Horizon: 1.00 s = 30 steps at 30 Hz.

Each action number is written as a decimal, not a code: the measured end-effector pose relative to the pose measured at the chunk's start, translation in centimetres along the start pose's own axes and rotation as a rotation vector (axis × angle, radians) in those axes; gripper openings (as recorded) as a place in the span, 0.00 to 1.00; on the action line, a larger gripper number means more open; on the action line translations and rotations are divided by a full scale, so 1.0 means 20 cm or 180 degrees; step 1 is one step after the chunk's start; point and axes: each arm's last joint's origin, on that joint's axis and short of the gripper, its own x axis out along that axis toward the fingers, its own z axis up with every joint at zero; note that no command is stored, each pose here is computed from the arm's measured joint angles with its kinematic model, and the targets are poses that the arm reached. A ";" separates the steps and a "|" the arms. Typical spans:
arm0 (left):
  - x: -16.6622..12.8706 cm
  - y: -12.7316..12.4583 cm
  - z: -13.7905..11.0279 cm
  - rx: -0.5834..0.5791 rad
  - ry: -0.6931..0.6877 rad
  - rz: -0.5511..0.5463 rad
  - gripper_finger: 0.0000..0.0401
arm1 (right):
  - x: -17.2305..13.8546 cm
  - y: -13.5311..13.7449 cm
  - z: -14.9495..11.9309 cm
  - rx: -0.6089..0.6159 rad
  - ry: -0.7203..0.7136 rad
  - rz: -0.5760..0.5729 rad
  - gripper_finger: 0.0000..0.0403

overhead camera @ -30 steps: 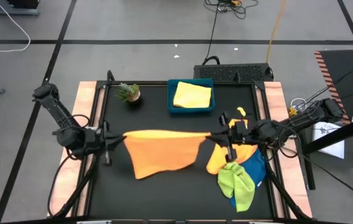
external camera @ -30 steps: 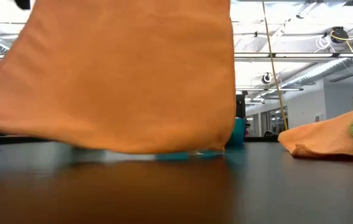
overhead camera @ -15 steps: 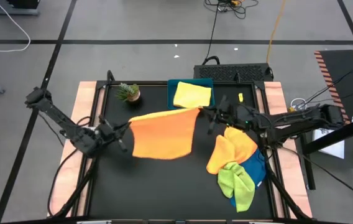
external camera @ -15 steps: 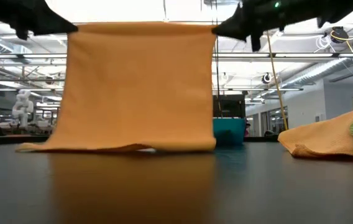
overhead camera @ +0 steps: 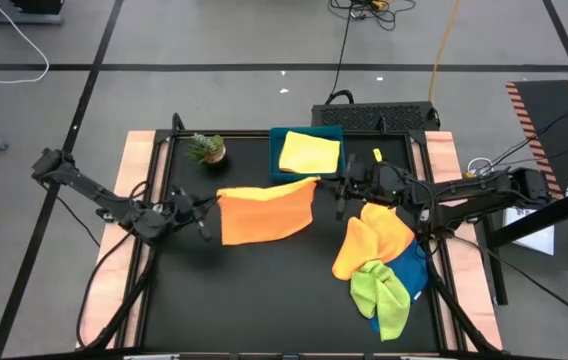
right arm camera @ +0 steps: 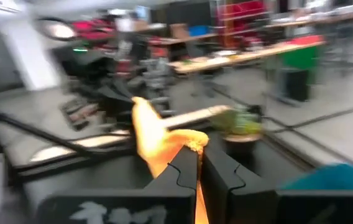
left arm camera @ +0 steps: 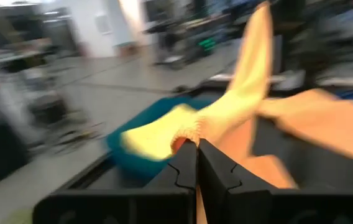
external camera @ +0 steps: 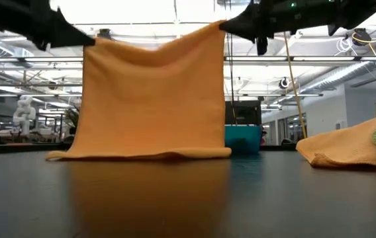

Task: Fold microfiber towels
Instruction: Fold the left orange microfiber cloth

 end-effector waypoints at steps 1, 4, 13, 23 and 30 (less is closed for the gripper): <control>0.00 -0.01 0.02 -0.0074 -0.0067 -0.0183 0.01 | 0.00 0.02 0.01 0.0063 -0.0027 0.0194 0.00; -0.02 -0.04 0.07 -0.0234 -0.0340 -0.0868 0.02 | -0.02 0.09 0.05 0.0317 -0.0202 0.0888 0.00; -0.15 -0.13 0.18 -0.0616 -0.1072 -0.2765 0.02 | -0.13 0.36 0.11 0.0778 -0.0455 0.2468 0.00; -0.18 -0.11 0.20 -0.0925 -0.0999 -0.1904 0.01 | -0.18 0.44 0.11 0.0886 -0.0563 0.2515 0.00; -0.11 -0.10 0.05 -0.0547 -0.0203 -0.1240 0.02 | -0.09 0.31 0.00 0.0753 0.0015 0.1300 0.00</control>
